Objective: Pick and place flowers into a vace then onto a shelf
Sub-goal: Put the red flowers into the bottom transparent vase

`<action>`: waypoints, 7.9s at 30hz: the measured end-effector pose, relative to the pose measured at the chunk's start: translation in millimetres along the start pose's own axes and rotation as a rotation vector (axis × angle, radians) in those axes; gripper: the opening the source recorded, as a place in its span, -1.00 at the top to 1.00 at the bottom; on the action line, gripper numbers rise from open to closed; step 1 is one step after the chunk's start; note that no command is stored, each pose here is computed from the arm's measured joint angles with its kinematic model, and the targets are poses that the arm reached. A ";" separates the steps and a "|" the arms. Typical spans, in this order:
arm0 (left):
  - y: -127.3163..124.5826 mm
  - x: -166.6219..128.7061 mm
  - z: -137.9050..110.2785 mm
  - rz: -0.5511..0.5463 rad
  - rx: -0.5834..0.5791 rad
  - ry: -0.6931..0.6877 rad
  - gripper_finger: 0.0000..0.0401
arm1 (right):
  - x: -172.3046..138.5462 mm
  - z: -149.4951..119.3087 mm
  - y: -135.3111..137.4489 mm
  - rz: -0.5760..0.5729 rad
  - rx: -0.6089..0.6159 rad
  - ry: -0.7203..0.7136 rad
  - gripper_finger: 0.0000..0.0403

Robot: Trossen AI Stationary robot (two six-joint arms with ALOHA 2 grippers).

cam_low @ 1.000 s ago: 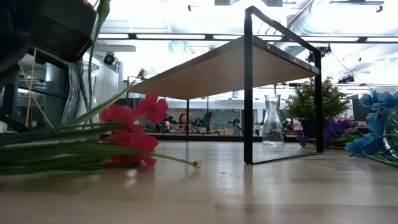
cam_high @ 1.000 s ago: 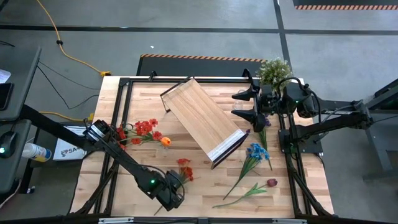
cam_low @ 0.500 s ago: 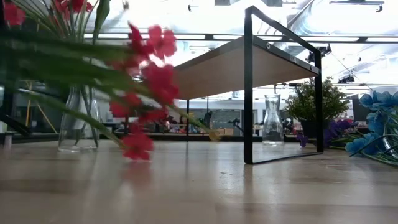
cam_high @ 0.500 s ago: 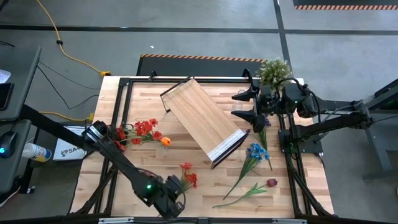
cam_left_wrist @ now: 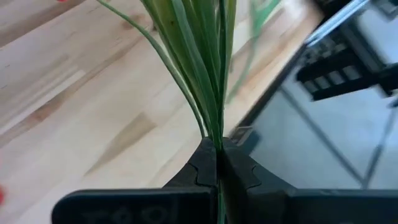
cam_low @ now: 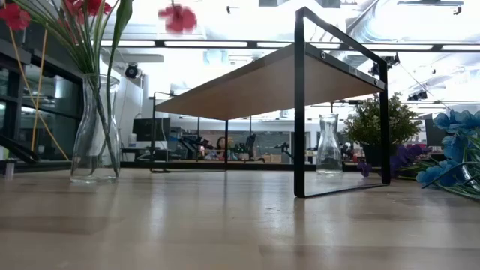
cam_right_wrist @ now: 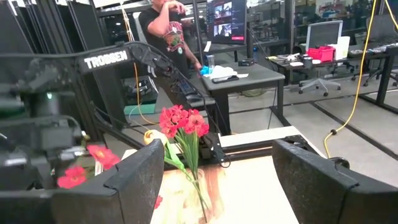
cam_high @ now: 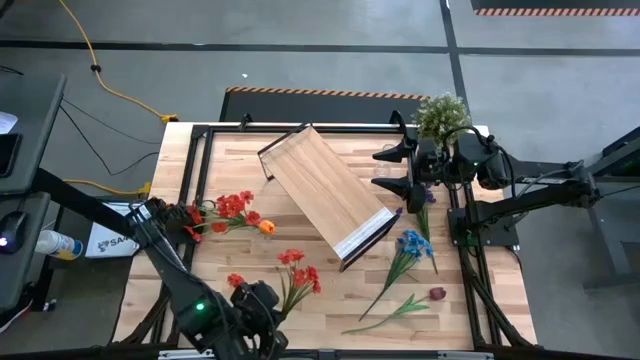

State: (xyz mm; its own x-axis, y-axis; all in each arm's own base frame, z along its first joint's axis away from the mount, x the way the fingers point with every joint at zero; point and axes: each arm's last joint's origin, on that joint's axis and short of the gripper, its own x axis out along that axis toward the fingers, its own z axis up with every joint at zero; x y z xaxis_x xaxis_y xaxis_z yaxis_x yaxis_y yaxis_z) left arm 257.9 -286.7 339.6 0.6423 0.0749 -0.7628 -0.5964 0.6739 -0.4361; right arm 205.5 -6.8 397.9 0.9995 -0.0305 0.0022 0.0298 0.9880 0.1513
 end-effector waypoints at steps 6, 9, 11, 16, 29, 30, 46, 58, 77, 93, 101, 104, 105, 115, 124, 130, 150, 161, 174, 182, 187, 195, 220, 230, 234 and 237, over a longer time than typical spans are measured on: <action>-9.7 -24.0 1.8 -0.084 -0.017 -0.068 0.83 | 0.0 0.0 0.0 0.000 -0.003 0.000 -0.42; -12.8 -34.5 1.2 -0.119 -0.021 -0.117 0.83 | 0.0 0.0 0.0 0.000 -0.004 0.000 -0.42; -14.2 -41.9 -0.2 -0.140 -0.017 -0.158 0.83 | 0.0 0.0 0.0 0.000 -0.004 0.000 -0.42; -17.5 -61.3 -1.4 -0.191 0.009 -0.283 0.83 | 0.0 0.1 -0.4 -0.013 -0.004 -0.002 -0.42; -8.5 -109.1 5.3 -0.183 0.168 -0.509 0.83 | 1.4 3.6 3.7 0.109 0.097 -0.026 -0.42; -6.4 -111.5 8.0 -0.170 0.183 -0.519 0.83 | 1.8 4.9 4.5 0.133 0.118 -0.036 -0.42; 18.0 -143.8 66.8 -0.043 0.357 -0.665 0.83 | 74.4 -18.7 42.2 0.418 0.251 -0.175 -0.42; 22.8 -136.9 96.4 0.071 0.426 -0.709 0.83 | 123.8 -12.7 67.4 0.545 0.253 -0.162 -0.42; 23.2 -134.8 97.7 0.070 0.459 -0.648 0.83 | 203.1 19.6 105.6 0.545 0.022 -0.066 -0.42; 23.0 -134.4 97.4 0.079 0.490 -0.641 0.83 | 206.0 22.7 106.4 0.551 0.016 -0.092 -0.42; 22.9 -134.7 97.9 0.084 0.484 -0.662 0.83 | 206.9 23.3 106.2 0.537 0.018 -0.111 -0.42; 22.6 -134.4 97.9 0.083 0.481 -0.663 0.83 | 209.7 21.3 106.5 0.538 0.022 -0.121 -0.42; 22.6 -134.6 98.0 0.084 0.481 -0.666 0.83 | 211.5 19.8 106.6 0.538 0.022 -0.127 -0.42; 22.5 -134.5 98.0 0.087 0.480 -0.674 0.83 | 218.4 14.3 104.7 0.539 0.046 -0.137 -0.39; 22.8 -134.5 98.1 0.090 0.482 -0.677 0.83 | 217.9 16.7 104.8 0.542 0.039 -0.164 0.05; 22.8 -134.5 98.1 0.090 0.482 -0.677 0.83 | 217.9 16.7 104.8 0.542 0.038 -0.164 0.44; 22.4 -134.2 97.6 0.077 0.474 -0.656 0.66 | 218.5 16.8 102.9 0.519 -0.001 -0.177 0.98; 18.5 -133.8 95.9 0.022 0.470 -0.573 0.38 | 219.7 17.3 98.0 0.502 -0.001 -0.179 0.99; 25.5 -148.4 97.1 -0.036 0.470 -0.524 0.09 | 223.0 18.8 83.2 0.461 0.000 -0.175 1.00; 32.6 -172.6 89.3 -0.143 0.468 -0.493 -0.09 | 228.0 19.9 55.8 0.385 0.011 -0.153 1.00; 34.3 -184.5 74.8 -0.205 0.491 -0.467 -0.14 | 229.4 17.9 46.0 0.386 0.012 -0.112 1.00; 37.6 -201.9 53.9 -0.302 0.479 -0.430 -0.14 | 225.2 28.0 45.5 0.433 0.029 -0.112 1.00; 37.6 -197.9 39.4 -0.296 0.490 -0.386 -0.14 | 179.7 41.1 161.1 0.447 -0.267 0.089 1.00; 34.1 -178.6 20.5 -0.238 0.426 -0.328 -0.15 | 186.8 12.8 182.7 0.411 -0.299 0.185 1.00; 35.1 -164.9 9.0 -0.204 0.391 -0.320 -0.15 | 194.4 0.6 183.2 0.384 -0.312 0.224 1.00; 36.4 -156.0 1.6 -0.183 0.361 -0.297 -0.15 | 199.7 -5.1 182.5 0.336 -0.347 0.227 1.00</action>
State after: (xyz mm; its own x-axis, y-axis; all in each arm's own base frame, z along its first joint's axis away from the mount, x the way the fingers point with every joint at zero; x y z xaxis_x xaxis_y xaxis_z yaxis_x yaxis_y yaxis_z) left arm 136.7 -272.7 443.5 0.8613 0.1019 -0.4978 -0.2900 0.9030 -0.3169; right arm 410.5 168.2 420.9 0.9295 0.2921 -0.2252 -0.3305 0.9306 -0.1571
